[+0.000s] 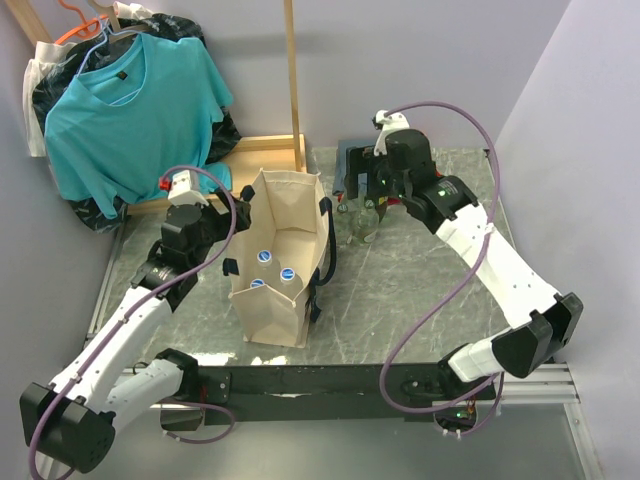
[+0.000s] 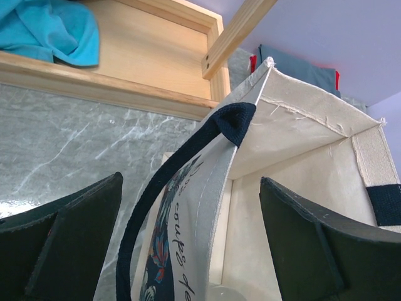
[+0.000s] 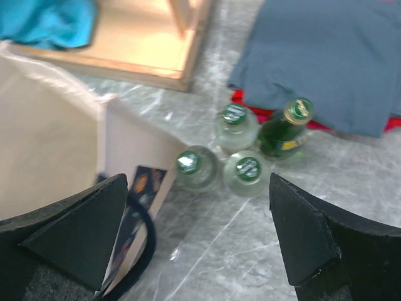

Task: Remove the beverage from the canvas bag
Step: Take out the drink from the canvas bag.

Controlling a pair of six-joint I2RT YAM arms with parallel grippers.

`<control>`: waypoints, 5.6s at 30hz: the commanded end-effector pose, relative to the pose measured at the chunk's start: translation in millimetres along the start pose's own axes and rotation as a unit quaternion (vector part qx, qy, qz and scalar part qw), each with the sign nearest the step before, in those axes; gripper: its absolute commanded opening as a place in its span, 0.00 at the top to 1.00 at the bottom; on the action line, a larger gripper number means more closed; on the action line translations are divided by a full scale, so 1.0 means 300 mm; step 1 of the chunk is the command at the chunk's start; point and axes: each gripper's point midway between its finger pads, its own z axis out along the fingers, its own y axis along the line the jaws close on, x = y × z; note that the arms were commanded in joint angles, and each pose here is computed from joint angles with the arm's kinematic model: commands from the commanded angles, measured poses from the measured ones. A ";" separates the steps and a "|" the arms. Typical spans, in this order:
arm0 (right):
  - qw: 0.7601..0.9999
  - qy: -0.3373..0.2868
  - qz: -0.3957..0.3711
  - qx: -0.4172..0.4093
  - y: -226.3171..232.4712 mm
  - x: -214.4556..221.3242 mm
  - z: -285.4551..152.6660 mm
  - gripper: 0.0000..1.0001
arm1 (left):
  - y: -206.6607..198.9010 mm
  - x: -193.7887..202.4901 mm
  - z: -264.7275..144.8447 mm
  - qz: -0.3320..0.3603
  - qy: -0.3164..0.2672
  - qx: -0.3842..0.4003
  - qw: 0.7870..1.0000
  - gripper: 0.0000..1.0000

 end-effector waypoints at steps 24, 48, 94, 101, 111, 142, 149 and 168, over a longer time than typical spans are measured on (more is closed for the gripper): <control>0.967 0.053 -0.138 -0.207 0.586 0.120 -0.128 0.01 | -0.011 -0.043 -0.003 -0.017 -0.031 0.003 0.999 0.04; 0.922 0.154 -0.190 -0.300 0.792 0.324 -0.074 0.04 | 0.007 -0.092 0.055 -0.015 -0.050 -0.039 0.998 0.04; 0.907 0.211 -0.190 -0.310 0.834 0.488 0.026 0.20 | 0.152 -0.157 -0.083 -0.073 -0.123 -0.126 0.982 0.04; 0.905 0.211 -0.191 -0.316 0.843 0.484 0.022 0.32 | 0.151 -0.151 -0.074 -0.070 -0.119 -0.128 0.982 0.04; 0.909 0.199 -0.196 -0.308 0.832 0.458 0.018 0.92 | 0.149 -0.146 -0.071 -0.068 -0.118 -0.124 0.983 0.04; 0.955 0.081 -0.193 -0.209 0.745 0.192 0.071 1.00 | 0.150 -0.136 -0.069 -0.061 -0.112 -0.122 0.984 0.04; 0.966 0.060 -0.175 -0.179 0.696 0.150 0.114 1.00 | 0.151 -0.134 -0.066 -0.061 -0.112 -0.123 0.984 0.04; 0.988 -0.003 -0.088 -0.129 0.562 0.078 0.185 1.00 | 0.156 -0.124 -0.059 -0.058 -0.109 -0.126 0.984 0.04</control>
